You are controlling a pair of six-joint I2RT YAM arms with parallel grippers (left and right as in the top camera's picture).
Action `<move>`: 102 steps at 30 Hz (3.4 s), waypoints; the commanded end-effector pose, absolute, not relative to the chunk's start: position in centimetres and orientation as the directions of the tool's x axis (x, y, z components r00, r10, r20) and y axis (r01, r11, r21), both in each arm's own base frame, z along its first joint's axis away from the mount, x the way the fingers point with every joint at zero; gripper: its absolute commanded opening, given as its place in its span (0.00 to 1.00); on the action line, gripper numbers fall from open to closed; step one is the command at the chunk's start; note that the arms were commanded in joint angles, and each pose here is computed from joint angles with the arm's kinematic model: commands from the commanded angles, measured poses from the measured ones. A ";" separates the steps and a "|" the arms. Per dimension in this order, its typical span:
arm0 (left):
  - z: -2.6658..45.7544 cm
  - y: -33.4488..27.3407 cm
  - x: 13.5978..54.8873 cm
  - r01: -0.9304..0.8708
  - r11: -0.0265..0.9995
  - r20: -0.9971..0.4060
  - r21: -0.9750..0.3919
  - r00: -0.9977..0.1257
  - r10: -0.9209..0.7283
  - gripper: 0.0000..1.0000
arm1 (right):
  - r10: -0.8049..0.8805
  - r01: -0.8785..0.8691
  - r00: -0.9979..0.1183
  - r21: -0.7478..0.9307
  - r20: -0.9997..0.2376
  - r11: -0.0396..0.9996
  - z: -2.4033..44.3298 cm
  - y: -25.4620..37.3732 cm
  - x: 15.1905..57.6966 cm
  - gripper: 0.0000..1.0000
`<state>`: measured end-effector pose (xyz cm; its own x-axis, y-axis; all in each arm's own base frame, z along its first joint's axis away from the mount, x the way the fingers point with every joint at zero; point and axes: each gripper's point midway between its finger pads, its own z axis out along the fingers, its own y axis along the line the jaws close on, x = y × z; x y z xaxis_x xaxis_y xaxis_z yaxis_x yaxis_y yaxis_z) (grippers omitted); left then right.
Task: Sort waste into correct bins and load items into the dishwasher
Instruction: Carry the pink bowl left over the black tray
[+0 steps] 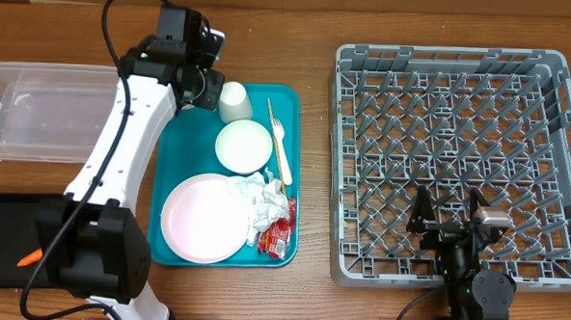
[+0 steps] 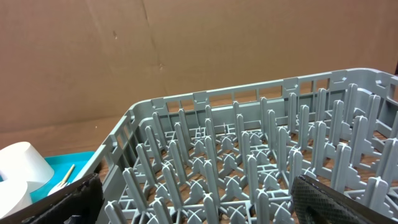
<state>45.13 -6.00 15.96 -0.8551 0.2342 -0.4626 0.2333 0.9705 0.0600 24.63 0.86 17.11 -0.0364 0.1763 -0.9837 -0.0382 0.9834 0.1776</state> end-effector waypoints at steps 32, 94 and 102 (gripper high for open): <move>19.4 19.3 40.8 -0.603 0.746 -0.406 -0.282 -0.630 -0.662 0.04 | 0.173 -0.025 -0.035 0.174 -0.984 0.984 16.8 0.6 24.7 1.00; 15.2 24.2 26.6 -0.531 0.069 0.103 -0.845 -0.287 -0.952 0.04 | 0.173 -0.025 -0.035 0.174 -0.984 0.984 16.8 0.6 24.7 1.00; 16.8 25.4 25.8 -0.437 0.039 0.085 -0.899 -0.261 -0.962 0.04 | 0.173 -0.025 -0.035 0.174 -0.984 0.984 16.8 0.6 24.7 1.00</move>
